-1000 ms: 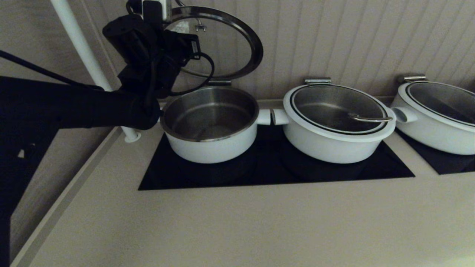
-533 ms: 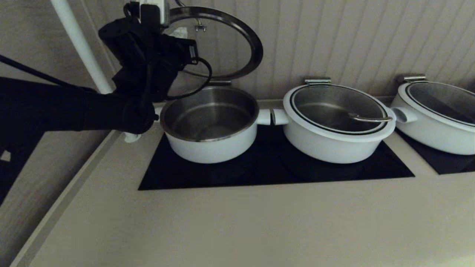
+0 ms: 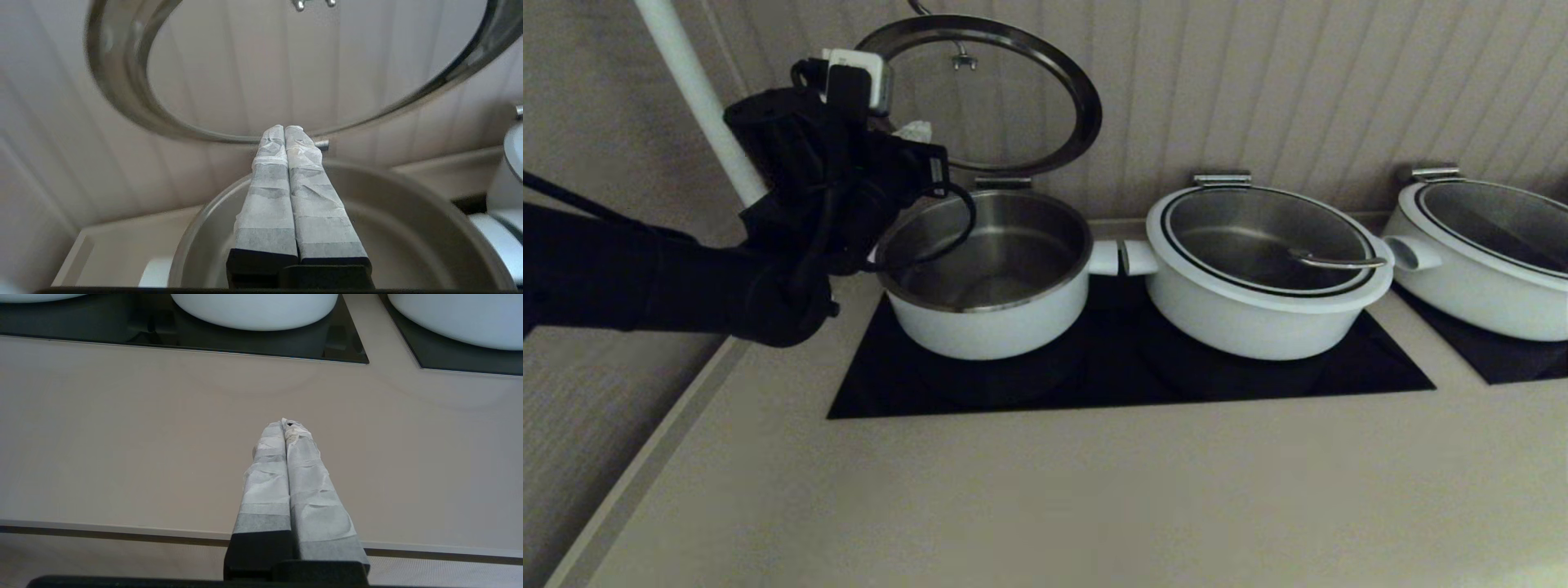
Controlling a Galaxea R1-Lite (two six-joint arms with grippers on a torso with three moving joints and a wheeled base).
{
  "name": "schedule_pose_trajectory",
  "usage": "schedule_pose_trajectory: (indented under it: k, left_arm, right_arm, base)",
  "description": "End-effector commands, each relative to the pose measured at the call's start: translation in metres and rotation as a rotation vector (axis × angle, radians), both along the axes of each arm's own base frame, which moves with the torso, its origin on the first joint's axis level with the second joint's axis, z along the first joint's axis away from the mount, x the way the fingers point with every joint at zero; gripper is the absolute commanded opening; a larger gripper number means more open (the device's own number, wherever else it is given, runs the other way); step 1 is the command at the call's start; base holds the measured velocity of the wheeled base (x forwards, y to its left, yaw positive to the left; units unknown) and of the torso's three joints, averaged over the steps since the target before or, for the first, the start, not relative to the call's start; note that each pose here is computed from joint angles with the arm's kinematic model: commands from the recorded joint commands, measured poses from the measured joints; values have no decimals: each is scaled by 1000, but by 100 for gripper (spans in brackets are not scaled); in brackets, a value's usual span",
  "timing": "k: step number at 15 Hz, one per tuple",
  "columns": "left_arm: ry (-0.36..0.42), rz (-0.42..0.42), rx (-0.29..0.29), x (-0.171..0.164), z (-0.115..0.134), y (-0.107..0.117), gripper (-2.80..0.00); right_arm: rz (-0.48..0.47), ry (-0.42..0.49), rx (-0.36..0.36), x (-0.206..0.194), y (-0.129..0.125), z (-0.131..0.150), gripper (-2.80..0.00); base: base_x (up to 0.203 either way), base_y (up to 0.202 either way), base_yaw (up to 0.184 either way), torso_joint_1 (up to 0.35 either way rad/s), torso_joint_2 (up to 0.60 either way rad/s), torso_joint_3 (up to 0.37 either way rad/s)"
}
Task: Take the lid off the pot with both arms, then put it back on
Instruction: Close the pot lid
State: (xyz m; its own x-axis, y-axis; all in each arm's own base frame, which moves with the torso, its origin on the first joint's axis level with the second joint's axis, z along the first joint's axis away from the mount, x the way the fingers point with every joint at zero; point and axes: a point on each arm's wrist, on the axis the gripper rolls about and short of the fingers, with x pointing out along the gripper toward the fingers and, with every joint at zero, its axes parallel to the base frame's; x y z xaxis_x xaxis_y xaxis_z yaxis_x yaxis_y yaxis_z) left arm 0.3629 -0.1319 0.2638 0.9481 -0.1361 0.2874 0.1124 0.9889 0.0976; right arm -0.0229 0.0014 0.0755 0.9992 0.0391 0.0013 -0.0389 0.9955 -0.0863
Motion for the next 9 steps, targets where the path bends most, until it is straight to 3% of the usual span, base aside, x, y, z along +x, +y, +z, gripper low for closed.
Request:
schedule_pose_trajectory:
  k: [1, 9]
  left_arm:
    - [-14, 2, -3, -19, 10, 7, -280]
    - [46, 12, 35, -60, 0, 23, -280]
  right_arm:
    - [1, 1, -1, 0, 0, 0, -280]
    - [1, 1, -1, 0, 0, 0, -280]
  base:
    - [0, 0, 0, 0, 0, 0]
    - [0, 0, 0, 0, 0, 0]
